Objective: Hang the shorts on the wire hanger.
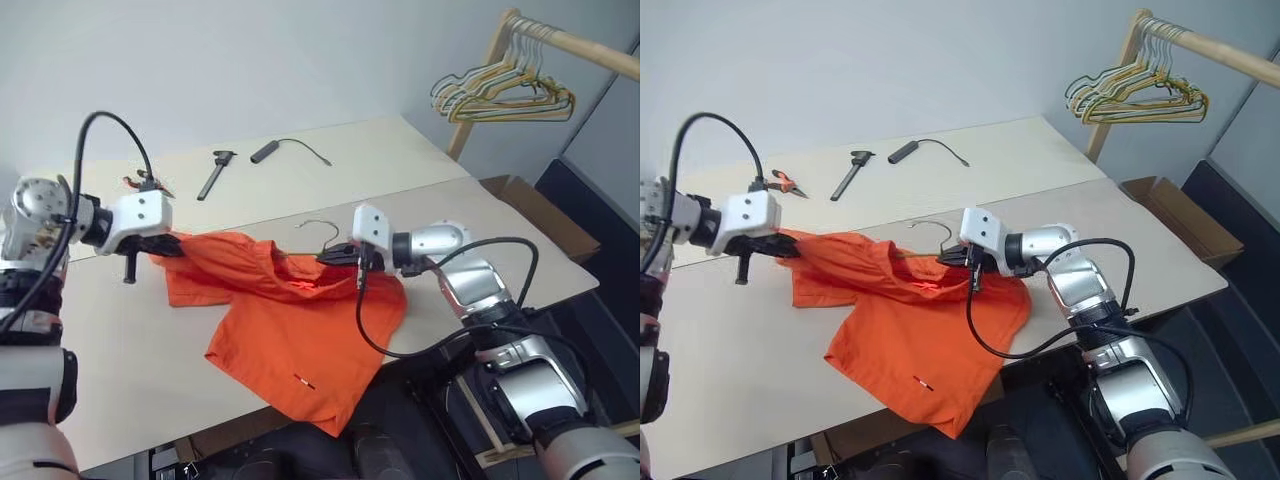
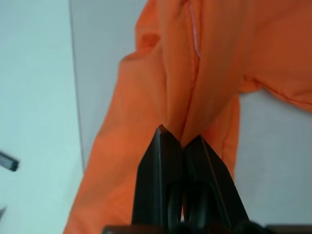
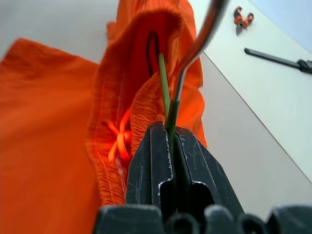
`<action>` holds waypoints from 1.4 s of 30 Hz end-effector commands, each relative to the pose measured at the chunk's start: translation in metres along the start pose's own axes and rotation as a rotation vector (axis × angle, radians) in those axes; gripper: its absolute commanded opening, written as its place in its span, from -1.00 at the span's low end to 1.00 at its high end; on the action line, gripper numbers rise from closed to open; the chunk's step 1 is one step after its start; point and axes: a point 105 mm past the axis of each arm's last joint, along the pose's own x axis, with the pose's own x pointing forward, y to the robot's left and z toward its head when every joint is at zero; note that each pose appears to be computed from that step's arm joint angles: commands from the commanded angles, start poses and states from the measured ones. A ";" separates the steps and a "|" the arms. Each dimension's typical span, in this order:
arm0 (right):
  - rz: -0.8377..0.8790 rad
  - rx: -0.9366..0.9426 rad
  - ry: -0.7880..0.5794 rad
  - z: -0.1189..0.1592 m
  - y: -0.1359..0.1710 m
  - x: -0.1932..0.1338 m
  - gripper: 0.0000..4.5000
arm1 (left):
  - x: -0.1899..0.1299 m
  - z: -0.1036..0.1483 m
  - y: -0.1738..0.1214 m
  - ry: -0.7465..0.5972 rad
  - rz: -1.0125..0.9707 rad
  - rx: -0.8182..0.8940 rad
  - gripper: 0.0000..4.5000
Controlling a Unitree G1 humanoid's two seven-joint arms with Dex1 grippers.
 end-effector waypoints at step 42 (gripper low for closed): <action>0.095 -0.041 0.042 0.080 -0.036 -0.017 -1.00 | 0.052 0.092 0.018 -0.216 -0.086 0.208 -0.59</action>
